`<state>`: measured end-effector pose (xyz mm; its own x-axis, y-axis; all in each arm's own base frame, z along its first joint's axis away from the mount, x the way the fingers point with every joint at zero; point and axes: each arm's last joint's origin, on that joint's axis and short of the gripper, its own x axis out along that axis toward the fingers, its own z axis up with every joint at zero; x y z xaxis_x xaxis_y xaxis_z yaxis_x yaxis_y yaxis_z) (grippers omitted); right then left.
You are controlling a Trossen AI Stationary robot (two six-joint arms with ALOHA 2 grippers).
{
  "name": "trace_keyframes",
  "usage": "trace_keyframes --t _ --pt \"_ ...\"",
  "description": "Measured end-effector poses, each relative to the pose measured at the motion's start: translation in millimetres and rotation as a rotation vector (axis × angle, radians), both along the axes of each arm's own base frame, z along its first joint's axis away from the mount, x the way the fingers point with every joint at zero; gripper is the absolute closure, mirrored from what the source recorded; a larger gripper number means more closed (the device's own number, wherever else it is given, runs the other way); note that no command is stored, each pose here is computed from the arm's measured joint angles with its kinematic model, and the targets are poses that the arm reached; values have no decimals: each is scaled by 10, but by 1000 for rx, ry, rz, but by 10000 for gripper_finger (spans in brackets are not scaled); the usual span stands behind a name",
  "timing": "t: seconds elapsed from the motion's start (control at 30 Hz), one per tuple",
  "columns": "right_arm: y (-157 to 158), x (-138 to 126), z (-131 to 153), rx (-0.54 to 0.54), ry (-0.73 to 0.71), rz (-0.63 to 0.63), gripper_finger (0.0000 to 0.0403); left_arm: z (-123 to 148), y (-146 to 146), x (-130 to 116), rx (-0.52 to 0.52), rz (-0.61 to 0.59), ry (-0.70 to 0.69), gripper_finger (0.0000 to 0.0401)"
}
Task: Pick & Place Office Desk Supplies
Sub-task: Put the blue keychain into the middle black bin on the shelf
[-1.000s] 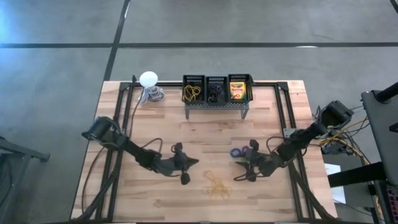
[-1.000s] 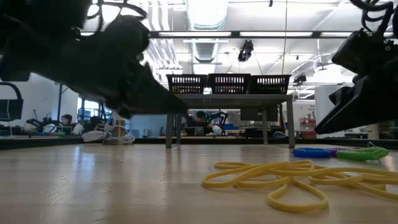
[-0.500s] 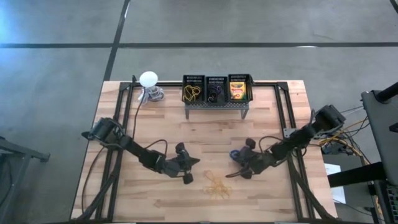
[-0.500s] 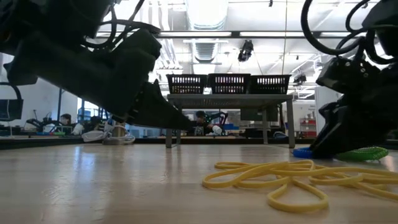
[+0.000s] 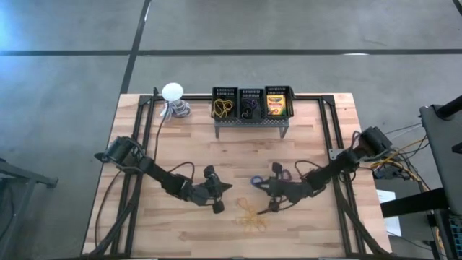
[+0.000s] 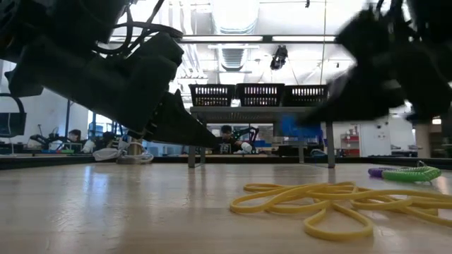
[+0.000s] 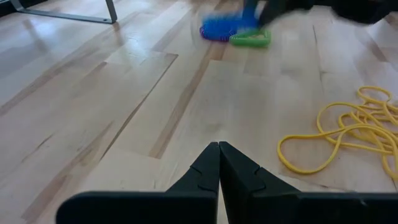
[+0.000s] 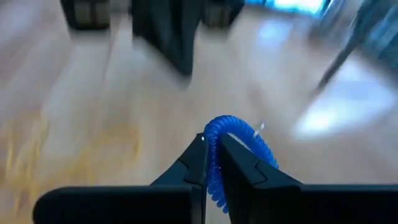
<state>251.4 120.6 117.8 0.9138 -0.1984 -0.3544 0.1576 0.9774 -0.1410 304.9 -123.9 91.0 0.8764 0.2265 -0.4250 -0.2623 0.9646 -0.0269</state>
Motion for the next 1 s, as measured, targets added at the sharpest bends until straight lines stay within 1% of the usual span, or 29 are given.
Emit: trace_keyframes --t 0.1,0.17,0.2,0.27,0.3,0.4,0.5,0.57,0.6,0.67,0.73,0.8,0.9,1.0 --pt "-112 137 235 -62 -164 -5 381 1 0 0 -1 0 -1 391" --pt "-268 270 449 -73 -247 -30 381 2 0 0 -1 0 -1 391" --pt "-363 322 556 -74 -268 -42 381 1 0 0 0 0 0 391" --pt "-601 463 774 -75 -255 -74 381 1 0 0 0 0 0 391" --pt "-731 529 889 -67 -227 -80 381 -1 1 -2 1 0 3 391" --pt "-1186 702 1225 -50 -68 -143 381 -8 5 -6 4 1 9 391" --pt "-1625 775 1539 -49 91 -251 381 -13 7 -9 8 0 15 391" --pt "-1866 803 1735 -52 148 -313 381 -15 8 -10 11 -1 19 391" --pt "-1979 802 1790 -56 187 -341 381 -17 8 -11 12 -1 20 391" --pt "-2177 828 1914 -51 215 -391 381 -18 8 -12 13 -1 22 391" --pt "-2351 822 1946 -33 283 -439 381 -24 10 -15 16 -1 28 391" --pt "-2494 832 1974 1 322 -477 381 -27 11 -17 19 -1 33 391" --pt "-2665 850 1889 78 412 -486 381 -30 11 -19 23 -3 37 391" --pt "-2772 890 1801 118 468 -496 380 -32 12 -20 25 -3 39 391"
